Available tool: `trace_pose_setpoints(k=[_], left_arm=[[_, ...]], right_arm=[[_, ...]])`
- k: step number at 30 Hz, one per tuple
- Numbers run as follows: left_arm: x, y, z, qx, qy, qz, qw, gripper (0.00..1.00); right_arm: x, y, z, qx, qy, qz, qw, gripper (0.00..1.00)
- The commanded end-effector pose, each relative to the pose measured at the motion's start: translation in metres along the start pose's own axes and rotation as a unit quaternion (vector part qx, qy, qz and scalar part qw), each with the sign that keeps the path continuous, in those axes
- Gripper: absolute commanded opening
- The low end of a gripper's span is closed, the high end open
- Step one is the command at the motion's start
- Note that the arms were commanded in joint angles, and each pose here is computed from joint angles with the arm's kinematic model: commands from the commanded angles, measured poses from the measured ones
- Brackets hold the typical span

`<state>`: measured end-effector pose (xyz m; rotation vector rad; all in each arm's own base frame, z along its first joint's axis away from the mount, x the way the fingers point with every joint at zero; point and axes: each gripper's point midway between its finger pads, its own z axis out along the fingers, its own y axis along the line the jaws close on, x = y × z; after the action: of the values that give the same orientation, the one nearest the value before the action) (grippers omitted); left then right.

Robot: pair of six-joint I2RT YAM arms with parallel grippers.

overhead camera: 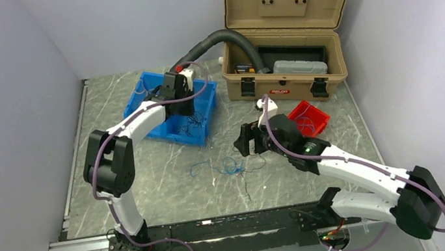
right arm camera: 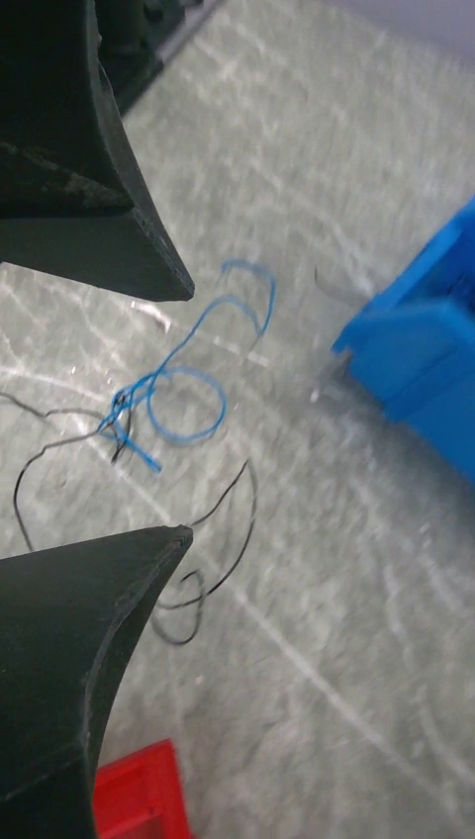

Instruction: Untangle the cables

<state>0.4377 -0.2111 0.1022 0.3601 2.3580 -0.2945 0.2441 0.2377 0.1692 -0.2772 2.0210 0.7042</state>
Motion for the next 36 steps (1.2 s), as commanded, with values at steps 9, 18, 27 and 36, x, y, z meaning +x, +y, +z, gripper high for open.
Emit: trace_pose_setpoints(k=[9, 18, 27, 36], left_arm=[[-0.029, -0.031, -0.102, 0.020, -0.072, 0.008, 0.997, 0.71], [0.032, -0.086, -0.147, 0.087, -0.063, 0.027, 0.994, 0.99], [0.096, -0.118, -0.132, 0.137, -0.015, -0.123, 0.983, 0.99], [0.125, -0.135, -0.104, 0.156, 0.014, -0.293, 0.943, 0.93]], right_arm=[[0.037, -0.051, 0.015, 0.128, 0.101, 0.063, 0.985, 0.86], [0.058, -0.078, 0.005, 0.224, 0.143, 0.094, 0.959, 0.91], [0.086, -0.065, -0.012, 0.228, 0.149, 0.245, 0.930, 0.92], [0.097, -0.044, 0.004, 0.165, 0.119, 0.348, 0.915, 0.86]])
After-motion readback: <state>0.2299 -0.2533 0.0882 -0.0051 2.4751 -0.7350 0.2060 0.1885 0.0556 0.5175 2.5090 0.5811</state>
